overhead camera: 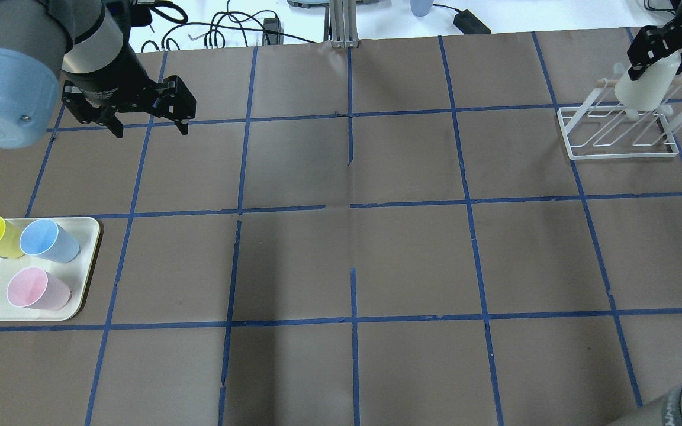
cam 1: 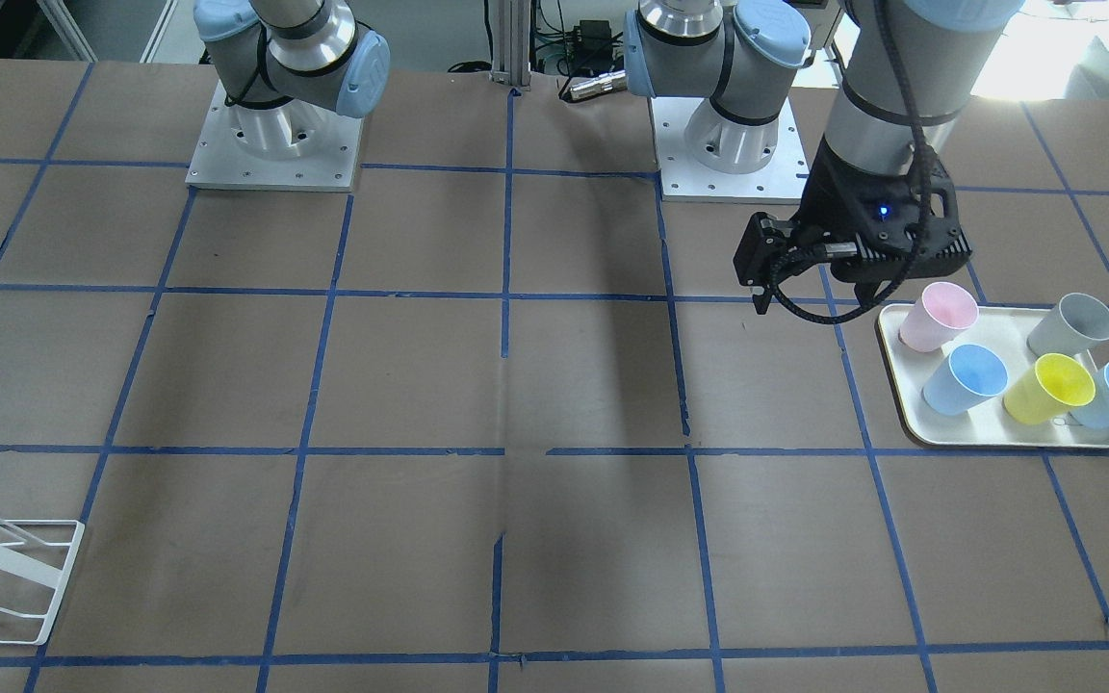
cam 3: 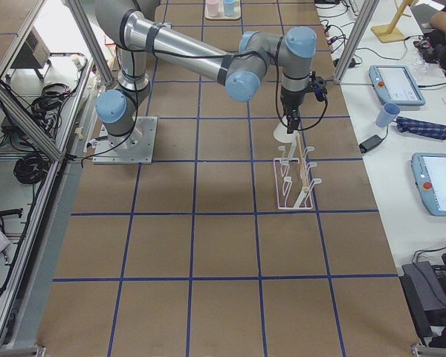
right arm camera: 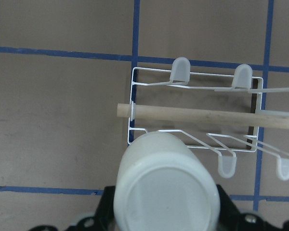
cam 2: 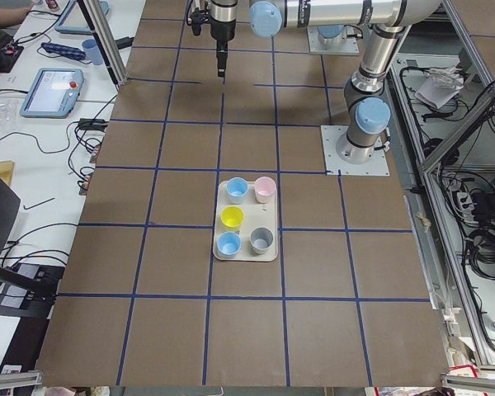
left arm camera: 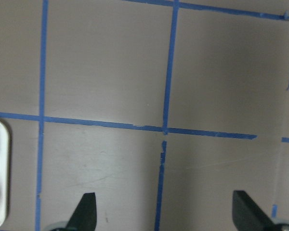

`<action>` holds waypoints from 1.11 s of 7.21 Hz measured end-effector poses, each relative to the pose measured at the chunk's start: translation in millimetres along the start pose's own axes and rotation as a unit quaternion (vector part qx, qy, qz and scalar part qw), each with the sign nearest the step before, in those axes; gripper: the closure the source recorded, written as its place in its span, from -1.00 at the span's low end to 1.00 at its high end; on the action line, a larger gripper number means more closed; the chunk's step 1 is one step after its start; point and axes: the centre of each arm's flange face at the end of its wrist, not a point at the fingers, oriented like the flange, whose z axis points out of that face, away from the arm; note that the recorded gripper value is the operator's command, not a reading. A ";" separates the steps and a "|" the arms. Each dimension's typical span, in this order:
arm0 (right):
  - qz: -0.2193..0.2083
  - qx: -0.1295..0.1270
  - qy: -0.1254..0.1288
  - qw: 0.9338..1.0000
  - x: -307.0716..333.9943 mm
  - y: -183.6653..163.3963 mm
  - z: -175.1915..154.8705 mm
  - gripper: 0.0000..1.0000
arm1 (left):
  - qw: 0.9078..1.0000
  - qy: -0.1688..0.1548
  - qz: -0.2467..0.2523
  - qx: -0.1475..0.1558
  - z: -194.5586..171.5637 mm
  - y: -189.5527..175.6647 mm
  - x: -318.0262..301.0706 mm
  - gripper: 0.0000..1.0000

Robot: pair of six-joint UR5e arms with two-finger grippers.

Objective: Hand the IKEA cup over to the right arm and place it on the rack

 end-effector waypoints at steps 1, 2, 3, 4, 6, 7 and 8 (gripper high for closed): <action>-0.007 0.000 -0.004 1.000 6.9 -2.7 10.8 0.39 | 1.000 -0.002 0.006 0.001 -3.7 3.1 2.9 -1.00; -0.009 0.000 -0.006 1.000 11.0 -5.9 20.8 0.39 | 1.000 0.003 0.007 -0.006 -6.3 4.1 -1.6 -1.00; -0.010 -0.001 -0.010 1.000 12.5 -7.9 29.1 0.39 | 1.000 0.015 0.005 -0.018 -15.3 3.3 -8.5 -1.00; -0.011 -0.005 -0.016 1.000 12.6 -8.8 39.5 0.39 | 0.999 0.032 0.003 -0.034 -26.8 1.0 -13.7 -1.00; -0.013 -0.007 -0.019 1.000 12.3 -8.7 56.6 0.05 | 0.997 0.052 0.004 -0.057 -36.9 -0.2 -15.0 -1.00; -0.013 -0.007 -0.019 1.000 12.1 -8.4 60.3 -0.40 | 0.996 0.059 0.009 -0.059 -38.4 2.1 -14.1 -1.00; -0.014 -0.008 -0.019 1.000 12.0 -8.0 62.6 -0.66 | 0.996 0.064 0.019 -0.060 -38.3 4.1 -13.8 -1.00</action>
